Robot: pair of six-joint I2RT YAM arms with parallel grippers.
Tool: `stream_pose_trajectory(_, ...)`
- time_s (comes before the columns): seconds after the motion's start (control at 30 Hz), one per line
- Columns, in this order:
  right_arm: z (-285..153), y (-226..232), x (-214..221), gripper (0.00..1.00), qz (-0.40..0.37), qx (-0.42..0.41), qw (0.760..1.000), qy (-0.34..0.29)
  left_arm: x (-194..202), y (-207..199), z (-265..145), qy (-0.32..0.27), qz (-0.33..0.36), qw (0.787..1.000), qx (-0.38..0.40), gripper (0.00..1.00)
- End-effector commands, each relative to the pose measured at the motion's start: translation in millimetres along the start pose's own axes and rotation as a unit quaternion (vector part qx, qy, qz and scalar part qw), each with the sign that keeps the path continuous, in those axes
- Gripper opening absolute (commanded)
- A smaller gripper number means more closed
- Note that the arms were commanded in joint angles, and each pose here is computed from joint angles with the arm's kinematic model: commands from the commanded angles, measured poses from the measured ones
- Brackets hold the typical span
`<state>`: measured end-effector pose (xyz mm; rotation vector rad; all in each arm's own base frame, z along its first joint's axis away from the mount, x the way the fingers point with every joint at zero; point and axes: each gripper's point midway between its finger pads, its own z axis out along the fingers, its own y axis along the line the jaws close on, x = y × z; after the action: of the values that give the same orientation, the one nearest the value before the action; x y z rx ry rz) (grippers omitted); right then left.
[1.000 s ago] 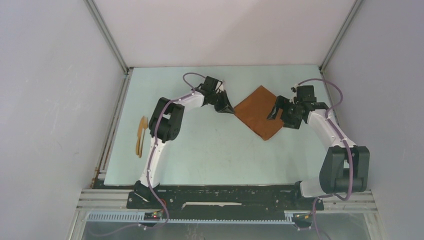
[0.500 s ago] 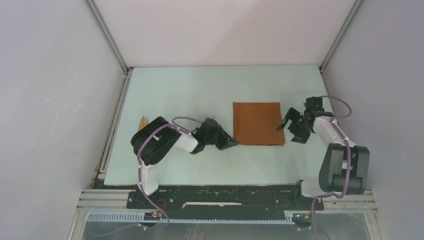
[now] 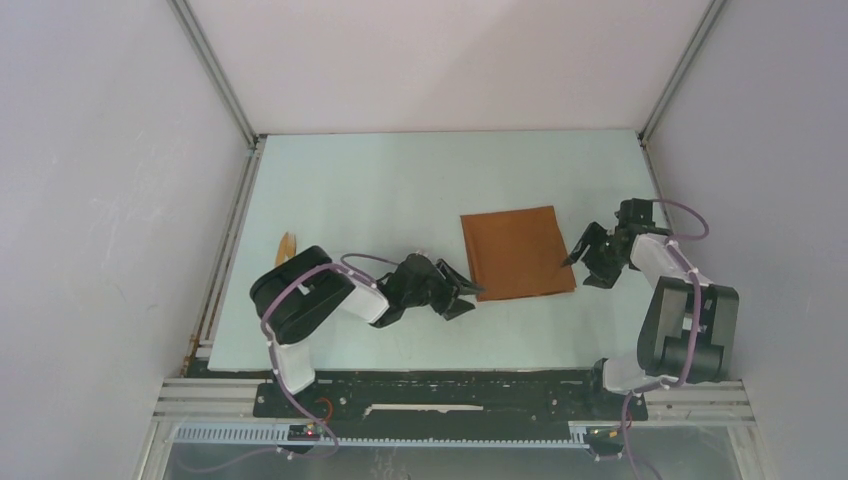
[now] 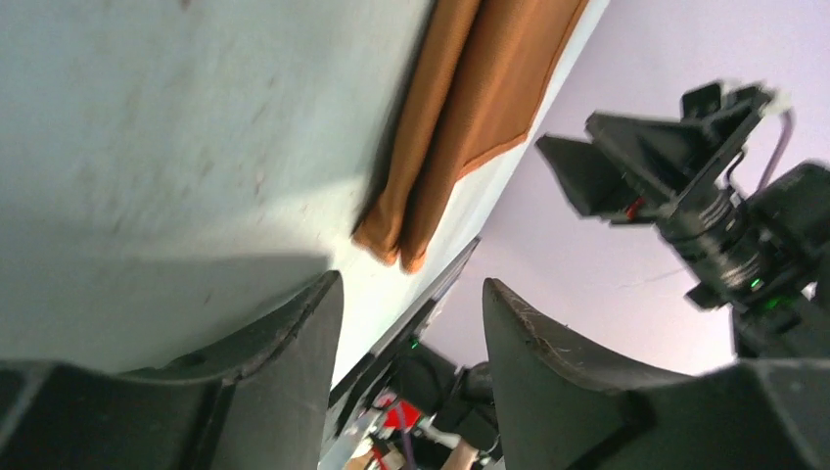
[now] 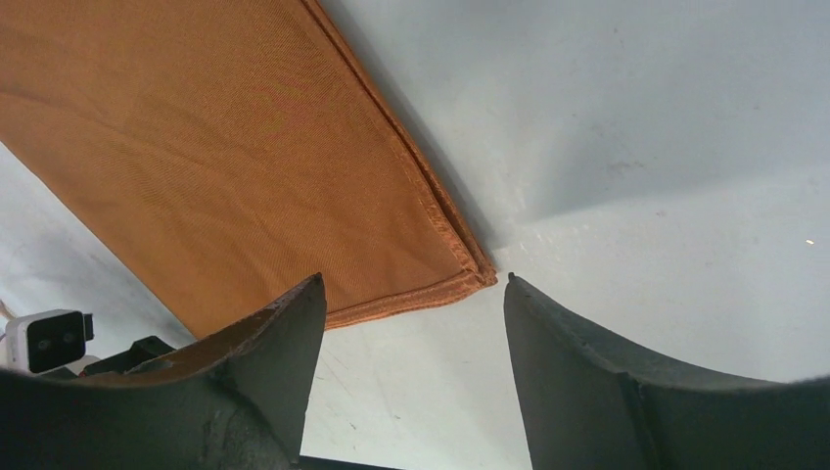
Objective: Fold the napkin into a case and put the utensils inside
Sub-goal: Rotate the square-folded napkin at the center of the board, then pick up the top corner of the square-folded napkin from the center of the board.
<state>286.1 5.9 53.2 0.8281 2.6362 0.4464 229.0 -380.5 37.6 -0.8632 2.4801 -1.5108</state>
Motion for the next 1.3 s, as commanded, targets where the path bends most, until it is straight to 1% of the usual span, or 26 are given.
stream_pose_trajectory(0.0, 9.6, 4.5, -1.4, 0.73, -0.008, -0.025, 1.000, 0.006, 11.9, -8.0, -25.1, 0.035, 0.045, 0.998, 0.000, 0.60)
stream_pose_trajectory(0.07, 10.7, 4.0, -1.7, 0.73, -0.008, -0.027, 1.000, 0.004, 8.5, -7.5, -37.0, 0.035, 0.091, 0.995, -0.020, 0.60)
stream_pose_trajectory(0.13, 10.7, 3.3, -3.3, 0.73, -0.009, -0.028, 1.000, 0.002, 4.1, -14.0, -42.2, 0.029, 0.158, 0.986, -0.035, 0.61)
stream_pose_trajectory(0.17, 10.6, 2.6, -3.9, 0.72, -0.007, -0.029, 1.000, 0.001, 4.3, -18.9, -40.9, 0.037, 0.200, 0.978, -0.044, 0.57)
stream_pose_trajectory(0.2, 10.7, 2.4, -4.6, 0.71, -0.005, -0.032, 0.999, 0.001, 6.0, -28.7, -37.9, 0.049, 0.231, 0.971, -0.045, 0.48)
stream_pose_trajectory(0.23, 10.8, 2.4, -5.1, 0.69, -0.001, -0.037, 0.999, 0.001, 10.9, -40.1, -33.2, 0.067, 0.255, 0.964, -0.031, 0.43)
stream_pose_trajectory(0.3, 10.2, 0.5, -8.0, 0.68, 0.009, -0.048, 0.999, -0.003, 20.5, -60.3, -22.4, 0.105, 0.278, 0.955, -0.003, 0.39)
stream_pose_trajectory(0.37, 10.5, 0.0, -9.9, 0.67, 0.019, -0.063, 0.998, -0.005, 29.3, -74.1, -9.9, 0.142, 0.283, 0.949, 0.016, 0.32)
stream_pose_trajectory(0.4, 11.3, -0.4, -10.8, 0.65, 0.023, -0.069, 0.997, -0.005, 30.5, -78.1, -4.5, 0.149, 0.284, 0.947, 0.021, 0.30)
stream_pose_trajectory(0.5, 13.6, 2.0, -11.9, 0.57, 0.034, -0.090, 0.995, 0.004, 22.2, -80.5, 10.3, 0.149, 0.291, 0.945, 0.018, 0.26)
stream_pose_trajectory(0.6, 13.9, 0.4, -11.2, 0.54, 0.034, -0.088, 0.996, 0.005, 13.7, -73.0, 20.0, 0.152, 0.282, 0.947, 0.000, 0.21)
stream_pose_trajectory(0.83, 19.6, -6.1, 0.0, 0.55, 0.036, -0.079, 0.996, 0.018, 18.0, -43.7, 18.8, 0.174, 0.276, 0.945, -0.020, 0.20)
stream_pose_trajectory(1.0, 20.5, -3.8, 3.6, 0.52, 0.034, -0.084, 0.996, 0.027, 15.8, -25.3, 15.4, 0.168, 0.272, 0.947, -0.038, 0.19)
stream_pose_trajectory(1.27, 14.4, 1.1, 5.1, 0.52, 0.020, -0.081, 0.996, 0.019, 6.1, -12.5, 12.7, 0.149, 0.264, 0.951, -0.057, 0.18)
